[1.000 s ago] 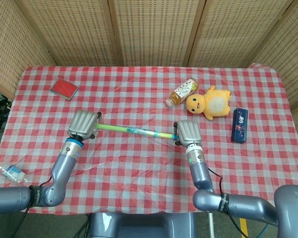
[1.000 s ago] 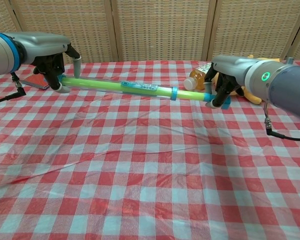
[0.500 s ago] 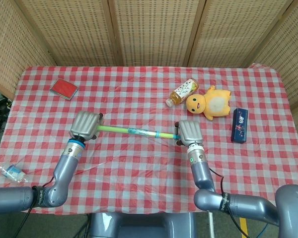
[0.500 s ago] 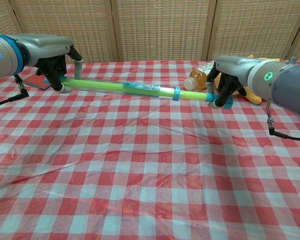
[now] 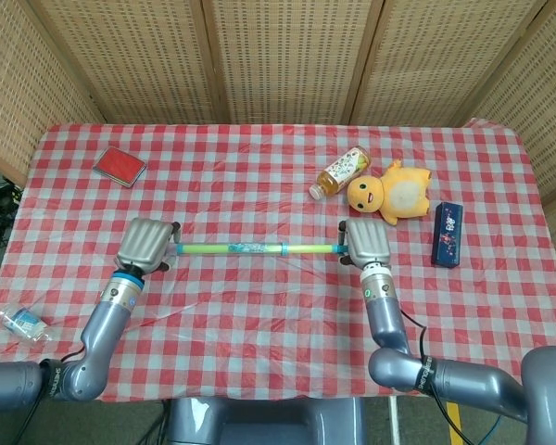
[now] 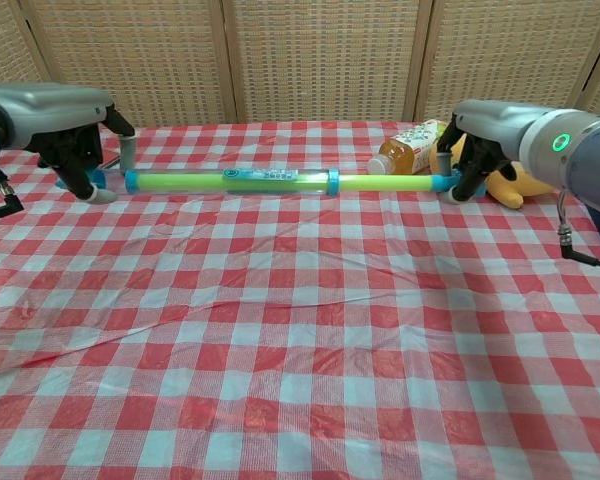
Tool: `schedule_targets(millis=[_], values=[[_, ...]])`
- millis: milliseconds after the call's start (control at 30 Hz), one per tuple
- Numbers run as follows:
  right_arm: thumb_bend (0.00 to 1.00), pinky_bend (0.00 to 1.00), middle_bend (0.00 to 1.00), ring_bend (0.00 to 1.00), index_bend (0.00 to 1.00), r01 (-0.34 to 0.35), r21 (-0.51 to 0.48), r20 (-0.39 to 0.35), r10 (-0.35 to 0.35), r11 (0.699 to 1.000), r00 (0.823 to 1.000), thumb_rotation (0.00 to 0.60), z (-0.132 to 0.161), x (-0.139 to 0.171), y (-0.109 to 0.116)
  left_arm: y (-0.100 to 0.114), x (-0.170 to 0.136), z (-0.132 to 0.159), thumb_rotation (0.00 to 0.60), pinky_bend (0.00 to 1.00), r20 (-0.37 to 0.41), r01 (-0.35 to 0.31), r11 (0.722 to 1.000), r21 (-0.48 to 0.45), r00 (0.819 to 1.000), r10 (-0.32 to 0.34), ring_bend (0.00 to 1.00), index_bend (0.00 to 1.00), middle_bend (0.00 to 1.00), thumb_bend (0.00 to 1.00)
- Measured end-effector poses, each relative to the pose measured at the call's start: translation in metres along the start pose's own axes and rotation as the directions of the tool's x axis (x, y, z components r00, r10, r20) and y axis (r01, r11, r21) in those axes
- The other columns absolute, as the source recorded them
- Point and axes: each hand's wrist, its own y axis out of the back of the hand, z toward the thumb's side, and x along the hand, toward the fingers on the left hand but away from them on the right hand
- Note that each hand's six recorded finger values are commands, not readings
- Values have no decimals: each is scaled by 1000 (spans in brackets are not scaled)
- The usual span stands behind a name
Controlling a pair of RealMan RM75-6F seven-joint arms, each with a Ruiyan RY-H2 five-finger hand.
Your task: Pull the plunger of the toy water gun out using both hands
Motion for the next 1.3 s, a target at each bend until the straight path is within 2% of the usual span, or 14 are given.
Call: schedule_targets(millis=[600,1300], values=[[500,793,1000,1000,797,49,21,73,-50,999,996,600,-34,-2,16,-13,-23,-43,600,697,-46,16,1000,13,999,-16,774,604,916,522],[500,793,1000,1000,797,69,34,163,-74,997,984,600,-64,-8,29,-18,-20,-55,600,696,-56,23,999,31,998,-21,774,609,916,523]])
